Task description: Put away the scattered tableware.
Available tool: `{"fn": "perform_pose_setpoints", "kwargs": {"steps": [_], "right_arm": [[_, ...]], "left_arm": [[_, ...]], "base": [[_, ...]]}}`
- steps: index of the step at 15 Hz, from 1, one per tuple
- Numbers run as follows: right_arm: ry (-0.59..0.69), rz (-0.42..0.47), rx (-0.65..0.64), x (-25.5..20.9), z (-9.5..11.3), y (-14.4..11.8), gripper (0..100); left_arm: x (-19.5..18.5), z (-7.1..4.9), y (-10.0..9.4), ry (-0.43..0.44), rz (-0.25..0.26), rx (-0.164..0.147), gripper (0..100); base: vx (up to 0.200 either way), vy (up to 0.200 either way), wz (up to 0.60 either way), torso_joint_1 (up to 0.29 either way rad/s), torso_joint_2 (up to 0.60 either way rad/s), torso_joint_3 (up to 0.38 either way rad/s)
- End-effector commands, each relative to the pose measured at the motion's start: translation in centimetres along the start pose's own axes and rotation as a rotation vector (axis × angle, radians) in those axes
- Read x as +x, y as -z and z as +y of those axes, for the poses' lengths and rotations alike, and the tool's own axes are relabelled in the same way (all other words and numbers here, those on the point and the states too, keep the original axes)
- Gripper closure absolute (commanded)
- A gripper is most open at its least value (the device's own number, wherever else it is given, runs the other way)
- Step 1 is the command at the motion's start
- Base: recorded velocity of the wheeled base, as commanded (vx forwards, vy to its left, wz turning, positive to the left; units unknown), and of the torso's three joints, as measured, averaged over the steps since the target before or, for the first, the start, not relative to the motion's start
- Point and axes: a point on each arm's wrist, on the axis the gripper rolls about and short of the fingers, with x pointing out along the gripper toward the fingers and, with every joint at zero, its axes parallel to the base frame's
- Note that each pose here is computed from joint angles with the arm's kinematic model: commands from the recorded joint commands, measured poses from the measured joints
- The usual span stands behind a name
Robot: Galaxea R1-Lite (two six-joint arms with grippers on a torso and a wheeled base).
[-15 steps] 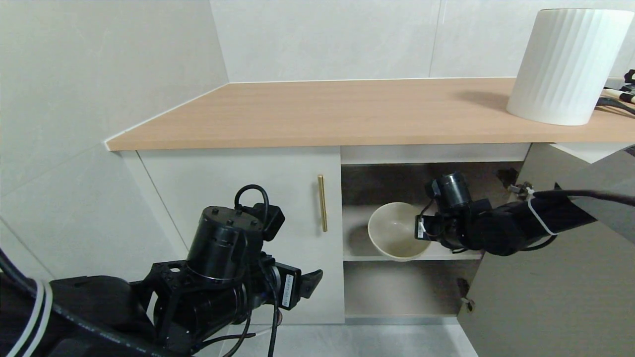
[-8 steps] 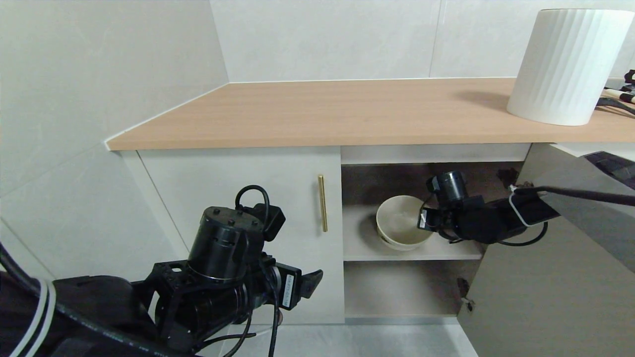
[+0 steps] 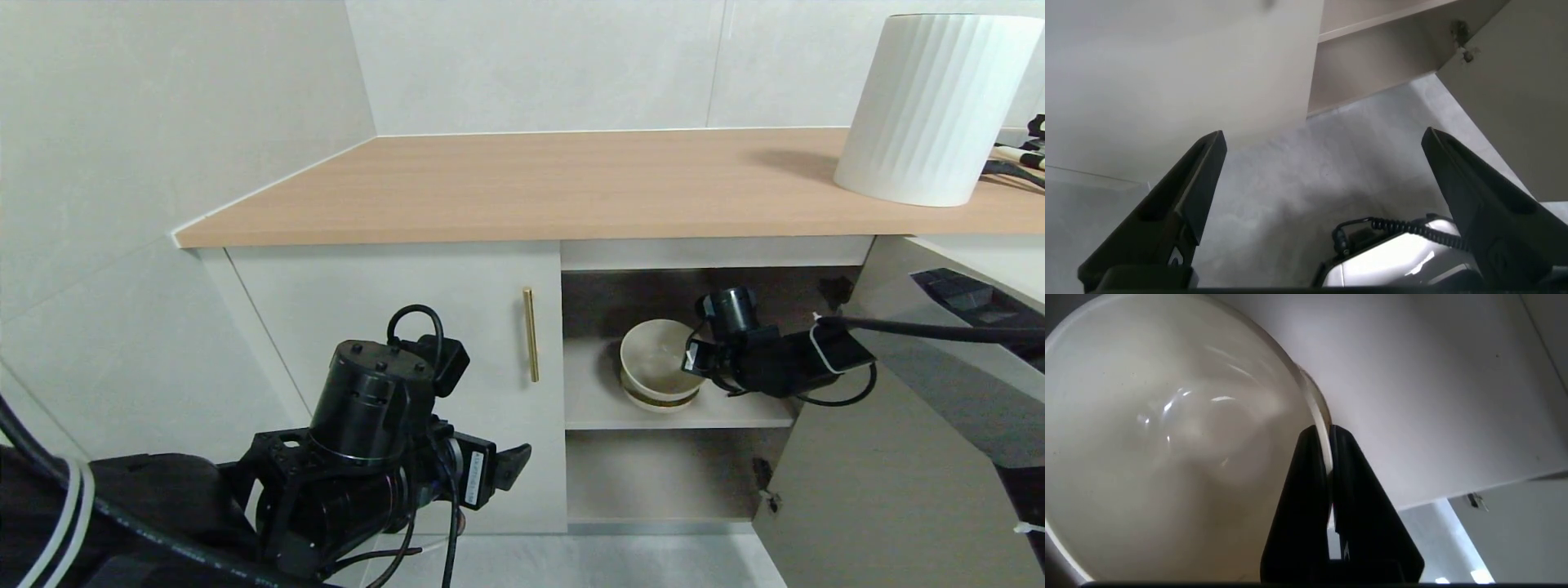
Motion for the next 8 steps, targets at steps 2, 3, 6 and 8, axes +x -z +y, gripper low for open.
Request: {"fn": "perform_pose_setpoints", "kwargs": {"steps": [2,3,6,8], "right_arm": [[0.004,0.004,-0.002,0.84,0.02,0.38,100],[0.004,0.004,-0.002,0.88,0.03,0.39,100],[0.005,0.007,-0.003,1.26,0.08,0.59,100],[0.006,0.008,-0.004,1.35,0.07,0.66,100]], "left_arm": [[0.08,-0.02,0.02,-0.001,0.001,0.000,0],[0.08,-0.02,0.02,-0.001,0.001,0.000,0],[0.08,0.02,0.01,-0.002,0.001,-0.001,0],[0.08,0.02,0.01,-0.002,0.001,-0.001,0]], "base": [[0.000,0.000,0.00,0.000,0.00,0.000],[0.000,0.000,0.00,0.000,0.00,0.000],[0.000,0.000,0.00,0.000,0.00,0.000],[0.000,0.000,0.00,0.000,0.00,0.000]]}}
